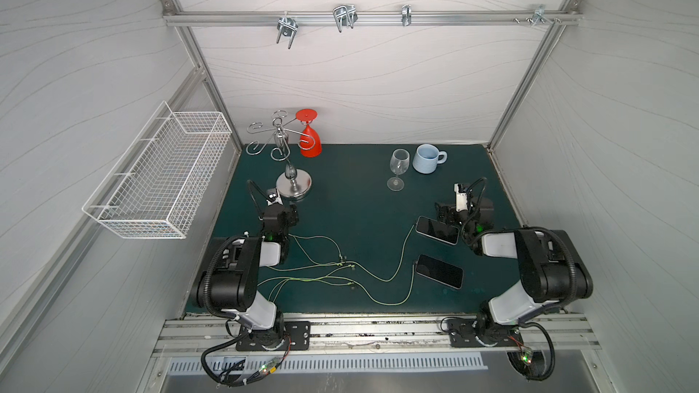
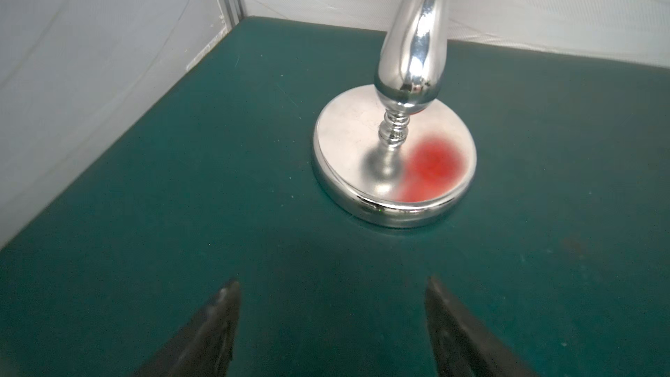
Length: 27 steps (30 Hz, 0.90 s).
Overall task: Plug wired earphones into phones
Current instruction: Reset both arms
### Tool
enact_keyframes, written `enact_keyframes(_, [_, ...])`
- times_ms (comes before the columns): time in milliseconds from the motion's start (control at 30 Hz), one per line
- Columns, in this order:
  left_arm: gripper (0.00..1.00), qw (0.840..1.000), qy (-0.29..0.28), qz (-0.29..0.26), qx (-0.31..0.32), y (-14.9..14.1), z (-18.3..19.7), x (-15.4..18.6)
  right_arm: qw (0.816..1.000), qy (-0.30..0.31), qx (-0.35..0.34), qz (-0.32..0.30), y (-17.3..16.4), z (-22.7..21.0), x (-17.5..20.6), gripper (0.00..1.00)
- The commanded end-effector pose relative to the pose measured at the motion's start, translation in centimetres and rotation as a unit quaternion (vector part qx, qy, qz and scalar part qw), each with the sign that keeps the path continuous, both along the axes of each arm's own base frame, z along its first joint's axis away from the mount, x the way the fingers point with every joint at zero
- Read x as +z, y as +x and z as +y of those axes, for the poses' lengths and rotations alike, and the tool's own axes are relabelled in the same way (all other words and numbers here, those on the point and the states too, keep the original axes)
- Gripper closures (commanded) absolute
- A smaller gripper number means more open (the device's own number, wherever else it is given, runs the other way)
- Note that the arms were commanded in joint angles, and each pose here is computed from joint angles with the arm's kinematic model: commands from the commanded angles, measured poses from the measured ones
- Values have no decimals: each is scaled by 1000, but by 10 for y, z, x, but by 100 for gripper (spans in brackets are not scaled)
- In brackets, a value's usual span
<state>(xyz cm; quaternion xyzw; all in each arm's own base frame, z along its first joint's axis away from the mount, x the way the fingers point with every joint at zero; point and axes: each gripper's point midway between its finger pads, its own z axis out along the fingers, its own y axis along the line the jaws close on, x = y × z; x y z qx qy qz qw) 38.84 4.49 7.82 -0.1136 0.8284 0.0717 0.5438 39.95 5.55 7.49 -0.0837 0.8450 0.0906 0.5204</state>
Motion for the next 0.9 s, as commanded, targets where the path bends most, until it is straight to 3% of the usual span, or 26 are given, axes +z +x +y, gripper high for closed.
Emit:
enact_keyframes(0, [1,999,-2,-34,5,9,3,16,1000,6,-2,-12,5,0,5,1])
enact_keyframes(867, [1,999,7,-32,7,11,1,17,1000,3,-3,-17,3,0,6,1])
